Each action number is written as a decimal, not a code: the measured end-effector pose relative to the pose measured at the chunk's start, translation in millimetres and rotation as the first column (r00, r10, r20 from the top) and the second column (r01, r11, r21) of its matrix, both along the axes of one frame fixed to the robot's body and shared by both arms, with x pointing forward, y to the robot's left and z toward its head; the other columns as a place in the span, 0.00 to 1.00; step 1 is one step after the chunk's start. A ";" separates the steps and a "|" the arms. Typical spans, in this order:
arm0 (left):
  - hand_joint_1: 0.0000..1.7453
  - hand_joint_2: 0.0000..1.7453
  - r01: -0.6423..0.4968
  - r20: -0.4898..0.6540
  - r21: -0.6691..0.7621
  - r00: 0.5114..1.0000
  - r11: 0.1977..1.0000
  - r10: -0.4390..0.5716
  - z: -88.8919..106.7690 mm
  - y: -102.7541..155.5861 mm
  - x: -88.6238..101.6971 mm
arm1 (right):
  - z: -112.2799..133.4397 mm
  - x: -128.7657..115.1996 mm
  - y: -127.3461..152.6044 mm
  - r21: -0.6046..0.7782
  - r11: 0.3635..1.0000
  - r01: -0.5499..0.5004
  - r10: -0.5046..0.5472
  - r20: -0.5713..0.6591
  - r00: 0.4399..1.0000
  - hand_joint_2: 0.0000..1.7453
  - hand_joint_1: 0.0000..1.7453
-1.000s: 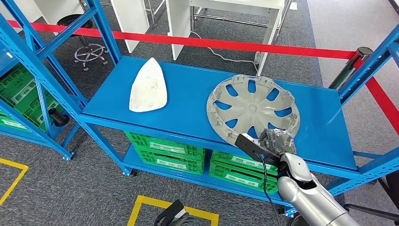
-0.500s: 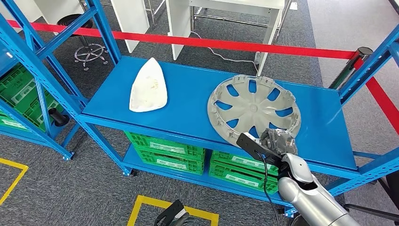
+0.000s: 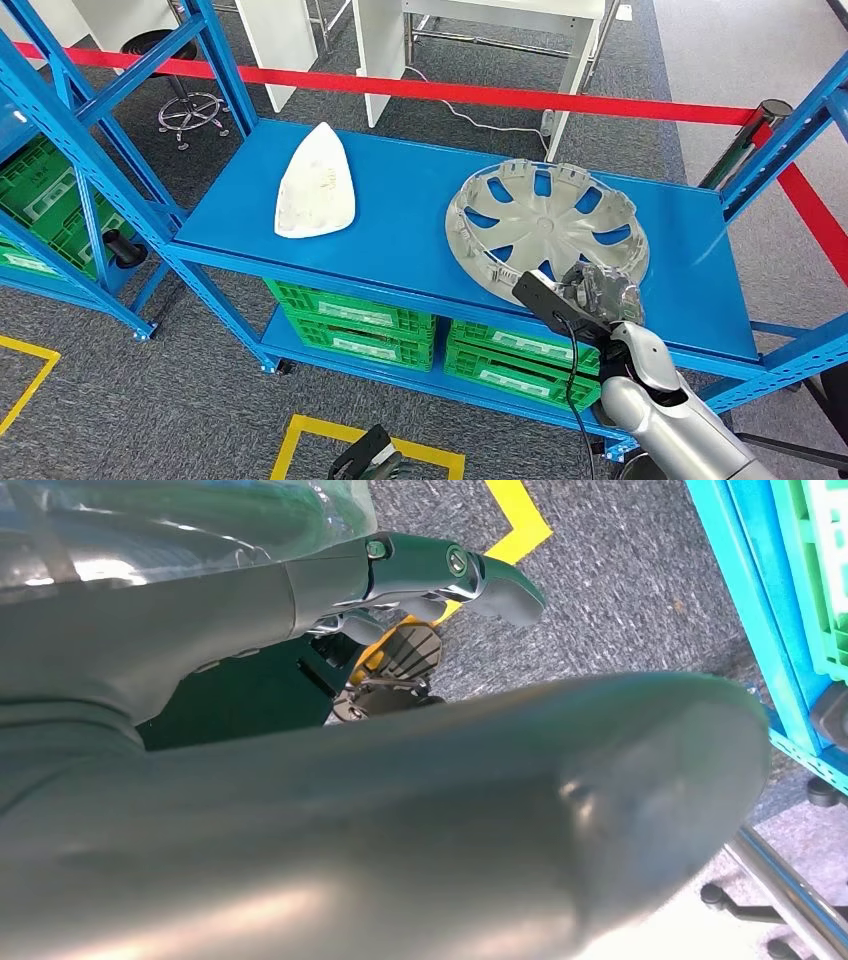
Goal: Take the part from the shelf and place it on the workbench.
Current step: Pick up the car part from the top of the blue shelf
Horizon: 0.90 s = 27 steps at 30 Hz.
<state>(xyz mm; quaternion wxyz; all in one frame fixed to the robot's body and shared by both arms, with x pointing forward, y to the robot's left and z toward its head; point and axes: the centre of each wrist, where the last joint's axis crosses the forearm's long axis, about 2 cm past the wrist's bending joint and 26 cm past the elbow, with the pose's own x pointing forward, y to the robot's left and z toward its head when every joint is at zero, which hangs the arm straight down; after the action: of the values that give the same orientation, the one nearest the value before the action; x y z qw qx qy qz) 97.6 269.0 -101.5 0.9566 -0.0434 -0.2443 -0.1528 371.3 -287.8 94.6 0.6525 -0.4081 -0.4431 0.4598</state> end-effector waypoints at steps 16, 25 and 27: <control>0.00 0.00 -0.007 -0.001 -0.002 1.000 1.000 0.007 -0.1 0.0 -0.3 | 16.6 -1.1 -2.5 0.085 0.996 0.009 -0.017 0.095 0.995 1.00 1.00; 0.00 0.00 -0.008 -0.001 -0.003 1.000 1.000 0.008 -0.1 0.0 -0.4 | 30.6 0.7 -4.5 0.122 0.993 -0.005 -0.014 0.150 0.989 1.00 1.00; 0.00 0.00 -0.007 0.001 -0.003 1.000 1.000 0.007 -0.1 0.0 -0.3 | 33.8 1.3 -4.6 0.128 0.992 -0.009 -0.012 0.160 0.987 1.00 1.00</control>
<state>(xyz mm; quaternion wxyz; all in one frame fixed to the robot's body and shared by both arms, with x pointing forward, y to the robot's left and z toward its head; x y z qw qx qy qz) 97.3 268.9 -101.6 0.9570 -0.0438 -0.2450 -0.1489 372.6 -292.4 128.4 0.6400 -0.4011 -0.5224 0.3957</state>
